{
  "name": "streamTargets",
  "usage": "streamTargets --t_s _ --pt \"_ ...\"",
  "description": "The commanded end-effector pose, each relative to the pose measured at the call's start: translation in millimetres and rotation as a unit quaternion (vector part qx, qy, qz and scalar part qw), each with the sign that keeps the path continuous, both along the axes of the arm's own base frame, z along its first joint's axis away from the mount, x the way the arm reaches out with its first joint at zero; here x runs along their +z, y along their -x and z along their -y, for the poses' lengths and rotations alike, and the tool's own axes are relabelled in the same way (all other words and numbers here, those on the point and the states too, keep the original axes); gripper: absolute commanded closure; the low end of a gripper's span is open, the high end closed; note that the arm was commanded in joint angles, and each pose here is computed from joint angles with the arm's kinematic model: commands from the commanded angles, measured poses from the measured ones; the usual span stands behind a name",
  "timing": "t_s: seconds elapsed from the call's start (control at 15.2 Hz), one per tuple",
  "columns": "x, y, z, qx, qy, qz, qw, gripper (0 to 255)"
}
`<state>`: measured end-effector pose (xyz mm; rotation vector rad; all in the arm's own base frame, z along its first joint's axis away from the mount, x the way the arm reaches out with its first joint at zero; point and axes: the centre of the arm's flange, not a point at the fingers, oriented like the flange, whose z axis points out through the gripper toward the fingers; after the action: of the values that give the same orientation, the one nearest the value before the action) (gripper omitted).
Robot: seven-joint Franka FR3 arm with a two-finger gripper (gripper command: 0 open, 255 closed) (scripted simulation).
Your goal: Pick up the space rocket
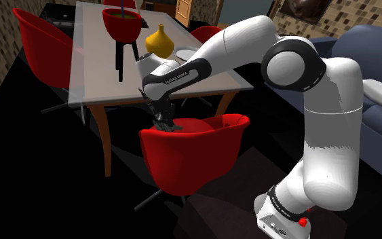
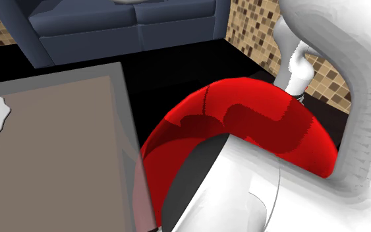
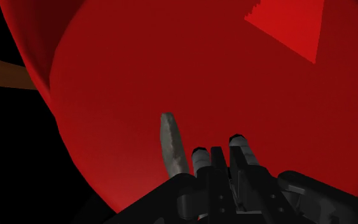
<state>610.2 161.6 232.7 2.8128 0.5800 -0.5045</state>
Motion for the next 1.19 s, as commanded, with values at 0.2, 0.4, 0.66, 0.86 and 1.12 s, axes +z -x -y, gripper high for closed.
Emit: streamTargets --t_s 0.2,0.4,0.66,0.86,1.12 --pt "9.6 0.2 -0.3 0.0 -0.001 0.0 1.0 255" --pt "25.4 0.1 -0.3 0.0 0.0 0.0 1.0 255" --pt "46.5 0.1 -0.3 0.0 0.0 0.0 1.0 255" --pt "62.4 0.1 -0.3 0.0 0.0 0.0 1.0 255" --pt "79.0 0.2 -0.3 0.0 -0.001 0.0 1.0 255"
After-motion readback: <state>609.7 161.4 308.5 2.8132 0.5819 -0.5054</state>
